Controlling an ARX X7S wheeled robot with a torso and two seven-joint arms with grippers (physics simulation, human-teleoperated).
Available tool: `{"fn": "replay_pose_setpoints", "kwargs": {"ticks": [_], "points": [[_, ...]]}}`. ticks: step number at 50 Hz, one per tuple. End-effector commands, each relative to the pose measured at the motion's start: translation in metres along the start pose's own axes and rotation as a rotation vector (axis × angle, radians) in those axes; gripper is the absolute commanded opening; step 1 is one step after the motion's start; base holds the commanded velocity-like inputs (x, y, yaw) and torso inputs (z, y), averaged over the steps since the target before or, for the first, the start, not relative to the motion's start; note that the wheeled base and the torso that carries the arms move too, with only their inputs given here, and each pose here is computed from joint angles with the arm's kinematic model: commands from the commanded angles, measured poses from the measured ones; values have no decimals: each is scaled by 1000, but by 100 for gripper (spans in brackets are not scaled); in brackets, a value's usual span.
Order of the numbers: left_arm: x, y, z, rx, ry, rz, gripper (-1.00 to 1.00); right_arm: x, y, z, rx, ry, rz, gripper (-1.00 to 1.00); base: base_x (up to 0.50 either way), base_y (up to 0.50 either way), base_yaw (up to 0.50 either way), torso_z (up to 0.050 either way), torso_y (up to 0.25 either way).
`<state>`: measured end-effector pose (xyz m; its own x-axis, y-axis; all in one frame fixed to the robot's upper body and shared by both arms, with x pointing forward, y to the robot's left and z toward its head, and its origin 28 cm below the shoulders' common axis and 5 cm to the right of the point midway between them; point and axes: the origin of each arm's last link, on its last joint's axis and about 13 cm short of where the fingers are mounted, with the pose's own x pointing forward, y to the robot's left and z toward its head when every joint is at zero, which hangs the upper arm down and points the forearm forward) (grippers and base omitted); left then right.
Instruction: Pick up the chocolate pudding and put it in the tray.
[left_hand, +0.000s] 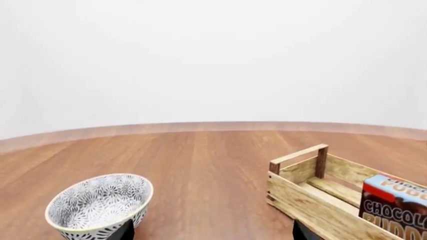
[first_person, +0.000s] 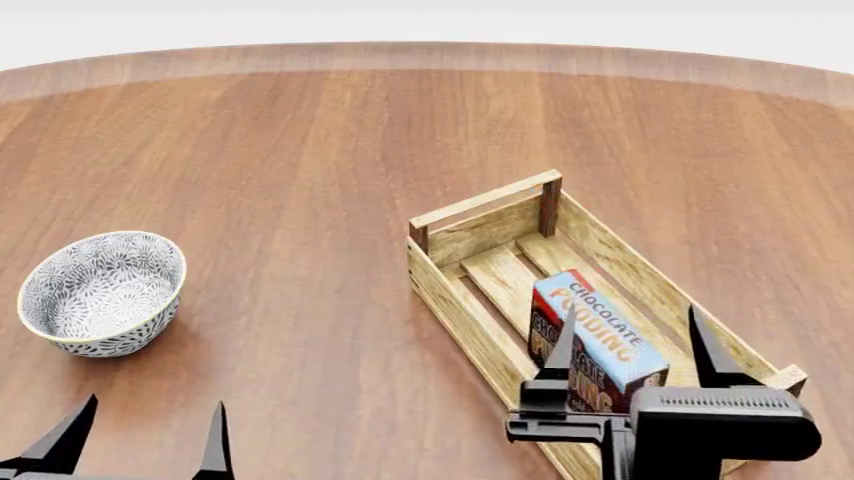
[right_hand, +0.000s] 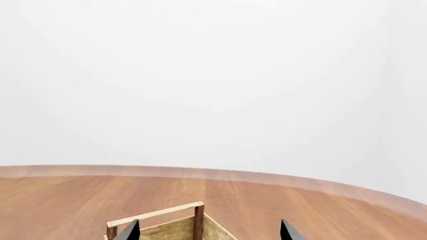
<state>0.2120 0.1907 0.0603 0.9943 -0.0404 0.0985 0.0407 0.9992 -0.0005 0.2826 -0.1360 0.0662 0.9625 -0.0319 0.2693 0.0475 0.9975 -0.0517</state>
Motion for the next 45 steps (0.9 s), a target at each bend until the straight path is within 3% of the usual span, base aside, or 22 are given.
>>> {"fn": "replay_pose_setpoints", "kwargs": {"ticks": [1,45], "points": [[-3,-1,3,6,-9,-8,100,-11,1,1,14,-22,4,100,0,0,0,0,0],[-13,0,10,-8,-38,-18,100,-35,7,14,21,-87,13,100,0,0,0,0,0]]}}
